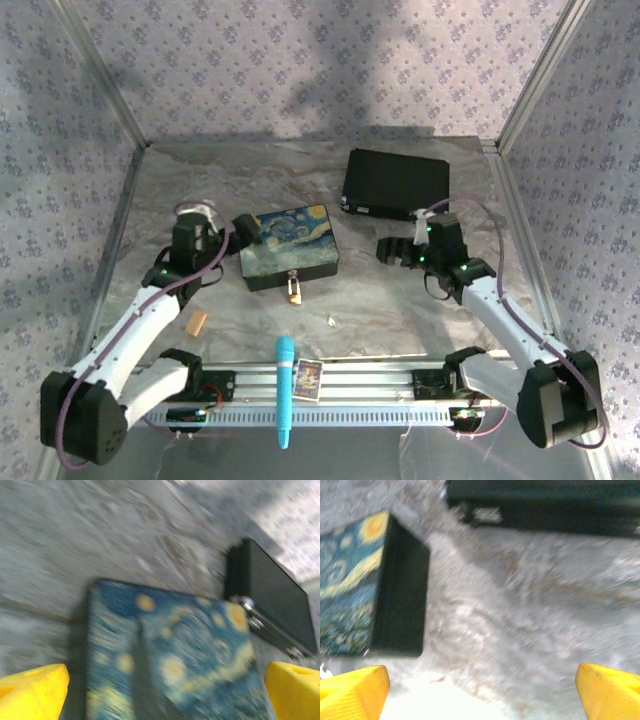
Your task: Unlock the padlock with the key
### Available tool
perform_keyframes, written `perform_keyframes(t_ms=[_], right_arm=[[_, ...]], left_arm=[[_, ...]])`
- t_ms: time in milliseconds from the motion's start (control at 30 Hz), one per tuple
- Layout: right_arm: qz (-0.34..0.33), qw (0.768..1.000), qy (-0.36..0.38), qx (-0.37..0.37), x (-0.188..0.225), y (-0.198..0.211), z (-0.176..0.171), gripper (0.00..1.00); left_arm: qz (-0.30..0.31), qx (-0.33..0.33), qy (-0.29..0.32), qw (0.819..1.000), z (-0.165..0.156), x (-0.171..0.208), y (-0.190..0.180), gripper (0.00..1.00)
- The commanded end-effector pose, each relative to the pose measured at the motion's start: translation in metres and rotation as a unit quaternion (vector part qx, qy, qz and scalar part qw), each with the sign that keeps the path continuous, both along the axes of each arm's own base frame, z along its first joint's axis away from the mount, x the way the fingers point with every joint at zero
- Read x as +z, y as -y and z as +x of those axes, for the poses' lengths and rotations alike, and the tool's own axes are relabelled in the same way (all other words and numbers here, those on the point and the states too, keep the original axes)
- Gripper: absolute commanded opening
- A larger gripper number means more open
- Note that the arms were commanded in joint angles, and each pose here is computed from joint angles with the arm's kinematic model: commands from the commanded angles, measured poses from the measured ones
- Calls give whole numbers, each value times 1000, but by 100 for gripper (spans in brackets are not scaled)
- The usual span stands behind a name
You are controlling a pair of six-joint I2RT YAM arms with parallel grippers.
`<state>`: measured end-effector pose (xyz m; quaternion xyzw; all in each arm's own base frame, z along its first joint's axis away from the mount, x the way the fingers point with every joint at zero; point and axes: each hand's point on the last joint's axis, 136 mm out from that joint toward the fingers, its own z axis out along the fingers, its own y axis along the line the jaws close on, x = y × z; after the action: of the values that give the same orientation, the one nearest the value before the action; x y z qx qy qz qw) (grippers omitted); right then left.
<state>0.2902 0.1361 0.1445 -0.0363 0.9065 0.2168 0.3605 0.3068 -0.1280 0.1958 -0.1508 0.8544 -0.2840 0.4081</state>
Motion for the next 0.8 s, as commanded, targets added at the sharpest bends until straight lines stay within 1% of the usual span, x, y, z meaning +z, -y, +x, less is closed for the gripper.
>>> perform_keyframes(t_ms=[0,133,267,400,500,567,667,767], right_arm=[[-16,999,-42,0,-17,-17,-29,92],[-25,997,-54,41,-30,-54,-58,82],[-33,995,-68,69,-44,-83,-83,71],[-39,993,-88,75,-59,-107,-104,61],[-51,991,-95,77,-71,-117,-115,56],[-47,990,-104,88,-80,-127,-122,47],[-48,988,-112,97,-89,-139,-128,44],[-64,986,-111,105,-94,-148,-130,44]], left_arm=[[21,-32,-53,998,-30,-7,21,100],[14,-67,-73,995,-52,-11,50,100],[18,-96,-77,992,-71,-11,73,100],[10,-114,-99,988,-83,-21,92,97],[14,-122,-108,987,-89,-31,101,96],[21,-119,-110,986,-91,-34,103,96],[25,-118,-111,987,-92,-37,105,95],[25,-115,-113,987,-93,-39,105,95]])
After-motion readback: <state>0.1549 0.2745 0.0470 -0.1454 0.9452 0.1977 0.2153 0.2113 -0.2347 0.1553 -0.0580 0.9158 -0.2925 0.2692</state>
